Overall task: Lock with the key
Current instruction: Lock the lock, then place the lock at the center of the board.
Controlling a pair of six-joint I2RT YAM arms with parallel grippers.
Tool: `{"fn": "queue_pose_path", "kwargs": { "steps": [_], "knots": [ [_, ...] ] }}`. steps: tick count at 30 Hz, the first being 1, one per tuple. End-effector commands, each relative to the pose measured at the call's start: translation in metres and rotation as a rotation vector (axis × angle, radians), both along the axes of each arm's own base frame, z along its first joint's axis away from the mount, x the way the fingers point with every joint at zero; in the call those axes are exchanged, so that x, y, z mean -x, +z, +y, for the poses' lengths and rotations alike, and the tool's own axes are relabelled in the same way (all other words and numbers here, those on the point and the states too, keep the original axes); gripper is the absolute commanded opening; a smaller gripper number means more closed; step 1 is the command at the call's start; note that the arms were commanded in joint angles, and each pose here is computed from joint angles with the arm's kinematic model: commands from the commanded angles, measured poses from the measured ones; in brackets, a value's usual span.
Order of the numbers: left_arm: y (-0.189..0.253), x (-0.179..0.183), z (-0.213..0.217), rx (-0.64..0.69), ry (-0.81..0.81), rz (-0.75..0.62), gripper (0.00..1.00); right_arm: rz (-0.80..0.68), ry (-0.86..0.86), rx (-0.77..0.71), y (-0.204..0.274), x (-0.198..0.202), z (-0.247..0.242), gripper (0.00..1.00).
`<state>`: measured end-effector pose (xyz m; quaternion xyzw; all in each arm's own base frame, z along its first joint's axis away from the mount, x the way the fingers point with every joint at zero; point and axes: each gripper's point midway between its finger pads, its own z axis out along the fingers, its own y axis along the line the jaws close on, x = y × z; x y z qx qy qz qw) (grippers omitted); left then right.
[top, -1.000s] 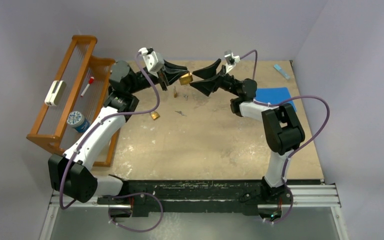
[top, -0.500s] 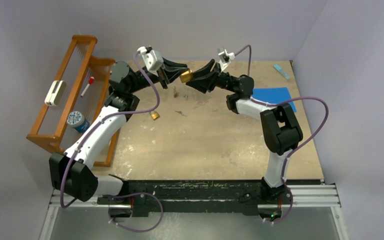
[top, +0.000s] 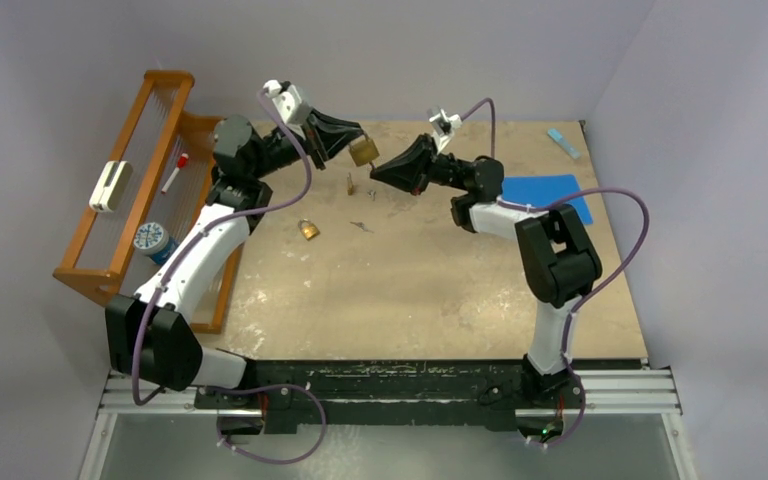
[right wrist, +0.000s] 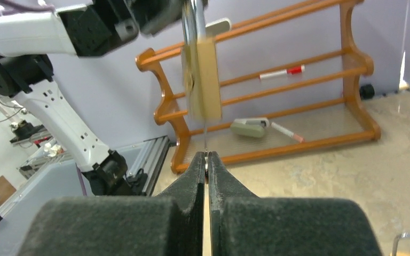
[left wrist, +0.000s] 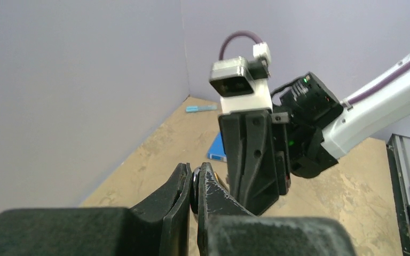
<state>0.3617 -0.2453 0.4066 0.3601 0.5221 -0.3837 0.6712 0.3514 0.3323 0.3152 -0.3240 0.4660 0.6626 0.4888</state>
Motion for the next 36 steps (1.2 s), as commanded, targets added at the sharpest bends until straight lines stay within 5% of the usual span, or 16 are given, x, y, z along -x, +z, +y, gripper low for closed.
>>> {"fn": "queue_pose_path", "kwargs": {
  "steps": [1,10,18,24,36],
  "knots": [
    [0.104,-0.001,0.045,0.145,0.155,-0.290,0.00,-0.099,-0.034,-0.008,-0.037,0.001,-0.013,0.00],
    [0.044,-0.045,0.105,0.181,0.594,-0.078,0.00,0.093,-0.251,0.095,-0.100,-0.035,-0.017,0.00],
    [-0.042,-0.028,0.143,0.461,0.817,0.183,0.00,0.223,-0.754,0.534,-0.160,-0.072,-0.031,0.00],
    [-0.129,-0.019,0.104,0.125,1.019,0.293,0.00,0.268,-0.820,0.584,-0.163,-0.052,-0.031,0.00],
    [-0.214,0.023,0.117,0.116,1.025,0.410,0.00,0.334,-0.895,0.671,-0.178,-0.007,-0.007,0.00]
  ]
}}
